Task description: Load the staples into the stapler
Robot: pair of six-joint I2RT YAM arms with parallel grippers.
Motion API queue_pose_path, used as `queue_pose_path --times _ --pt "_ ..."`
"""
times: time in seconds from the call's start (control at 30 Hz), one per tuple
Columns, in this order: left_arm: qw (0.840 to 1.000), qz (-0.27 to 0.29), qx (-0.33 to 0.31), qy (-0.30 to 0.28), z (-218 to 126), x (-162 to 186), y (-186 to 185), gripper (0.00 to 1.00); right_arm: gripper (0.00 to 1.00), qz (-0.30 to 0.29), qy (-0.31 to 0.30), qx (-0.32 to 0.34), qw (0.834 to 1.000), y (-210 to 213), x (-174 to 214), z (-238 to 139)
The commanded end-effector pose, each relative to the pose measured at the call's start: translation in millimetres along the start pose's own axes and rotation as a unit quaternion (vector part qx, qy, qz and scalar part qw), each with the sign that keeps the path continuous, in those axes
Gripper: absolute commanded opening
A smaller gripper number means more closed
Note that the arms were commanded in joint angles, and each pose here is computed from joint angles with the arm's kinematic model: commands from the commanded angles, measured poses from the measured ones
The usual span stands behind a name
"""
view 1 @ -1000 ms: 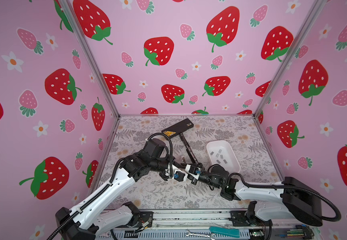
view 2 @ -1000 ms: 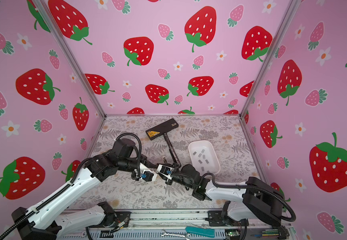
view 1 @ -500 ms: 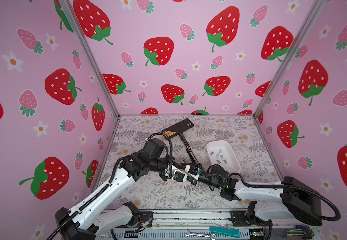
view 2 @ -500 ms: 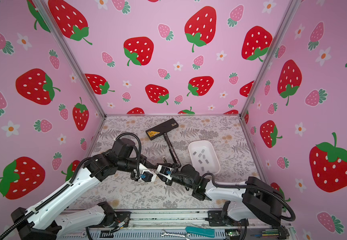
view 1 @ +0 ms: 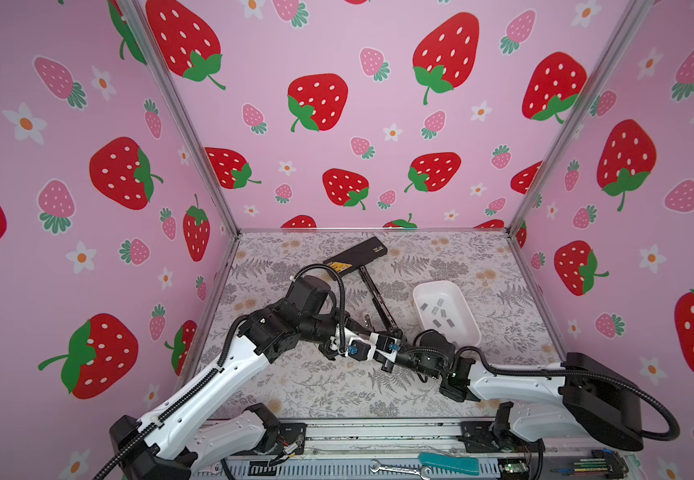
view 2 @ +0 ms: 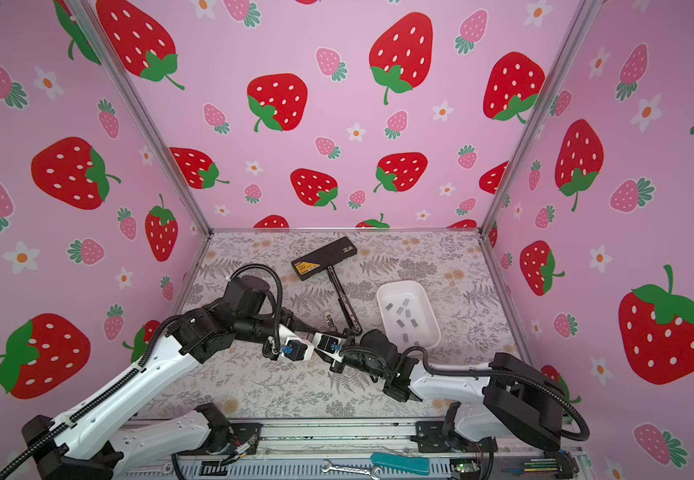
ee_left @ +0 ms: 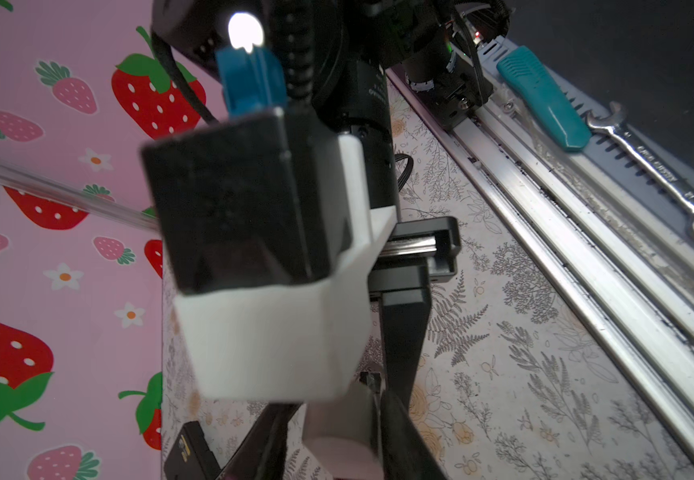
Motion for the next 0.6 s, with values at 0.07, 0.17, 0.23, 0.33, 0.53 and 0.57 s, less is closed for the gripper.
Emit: queue_pose_path --times 0.07,0.17,0.23,0.33,0.53,0.57 --pt "0.996 0.020 -0.083 0.017 -10 1 22 0.62 0.16 0.040 -0.017 0.035 0.998 -13 -18 6" --pt "0.988 0.026 -0.144 0.041 -18 12 34 0.67 0.05 0.086 0.011 0.094 0.992 -31 -14 12" --pt "0.981 0.029 -0.185 0.059 -25 20 42 0.69 0.00 0.114 0.031 0.130 0.985 -41 -10 16" --pt "0.962 0.023 -0.252 0.099 -40 33 57 0.73 0.00 0.151 0.050 0.160 0.974 -50 -4 18" --pt "0.910 -0.027 -0.384 0.154 -79 48 88 0.76 0.00 0.221 0.055 0.172 0.958 -54 -4 17" --pt "0.899 -0.038 -0.401 0.169 -86 51 92 0.76 0.00 0.229 0.060 0.164 0.958 -52 -5 19"
Point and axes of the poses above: each gripper's point midway between its finger pads, its own z axis out along the fingers, its own y axis along the line the jaws close on, x = y × z, the point moved 3 cm from there along -z, back along the fingers, and after that the axes turned 6 degrees about z, right-handed, at the moved point
